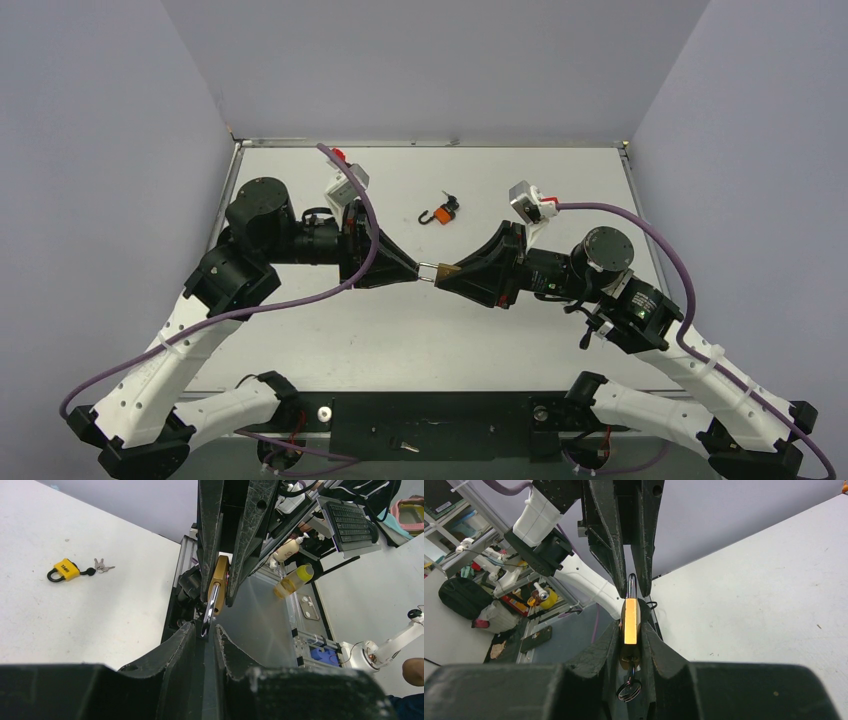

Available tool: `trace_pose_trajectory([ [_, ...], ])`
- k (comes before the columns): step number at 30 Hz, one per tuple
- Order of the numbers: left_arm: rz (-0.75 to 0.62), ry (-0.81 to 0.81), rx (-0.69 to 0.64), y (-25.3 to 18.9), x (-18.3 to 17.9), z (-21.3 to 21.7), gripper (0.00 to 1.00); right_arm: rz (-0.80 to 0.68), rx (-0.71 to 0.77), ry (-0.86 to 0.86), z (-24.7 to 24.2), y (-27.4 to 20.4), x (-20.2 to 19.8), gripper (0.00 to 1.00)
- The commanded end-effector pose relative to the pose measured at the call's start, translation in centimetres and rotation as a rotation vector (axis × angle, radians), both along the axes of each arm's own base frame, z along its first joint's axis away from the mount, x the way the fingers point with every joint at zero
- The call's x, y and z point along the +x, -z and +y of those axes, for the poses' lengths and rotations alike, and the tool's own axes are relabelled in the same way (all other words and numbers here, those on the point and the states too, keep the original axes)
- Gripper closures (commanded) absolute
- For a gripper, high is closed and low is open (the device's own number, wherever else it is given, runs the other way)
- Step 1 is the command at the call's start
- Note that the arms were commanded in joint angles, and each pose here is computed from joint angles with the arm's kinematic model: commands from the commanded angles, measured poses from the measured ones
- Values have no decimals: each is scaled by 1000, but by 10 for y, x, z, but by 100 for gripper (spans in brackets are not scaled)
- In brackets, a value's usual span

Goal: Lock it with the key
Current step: Lock the lock.

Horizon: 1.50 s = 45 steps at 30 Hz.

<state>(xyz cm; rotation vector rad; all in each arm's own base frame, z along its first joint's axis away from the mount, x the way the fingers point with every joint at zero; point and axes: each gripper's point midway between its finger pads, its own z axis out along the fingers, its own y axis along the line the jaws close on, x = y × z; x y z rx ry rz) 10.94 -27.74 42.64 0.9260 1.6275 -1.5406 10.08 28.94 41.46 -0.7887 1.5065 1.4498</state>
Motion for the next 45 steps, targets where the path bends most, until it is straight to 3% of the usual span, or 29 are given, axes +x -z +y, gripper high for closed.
trace_pose_trajectory([
  [1,-43,20,-42,-12,-5,-1,83,-76,90,6,-5,-35,-4,100],
  [8,-34,16,-41,-12,-3,-2,91,-71,78,8,-3,-31,-2,100],
  [12,-21,10,-32,-9,0,-4,100,-70,64,16,-3,-27,1,100],
  [34,61,-59,-31,-2,5,-33,100,-83,-34,40,21,-9,9,100],
  [45,70,1,-48,-12,-13,-51,100,-83,-64,39,29,0,14,100],
])
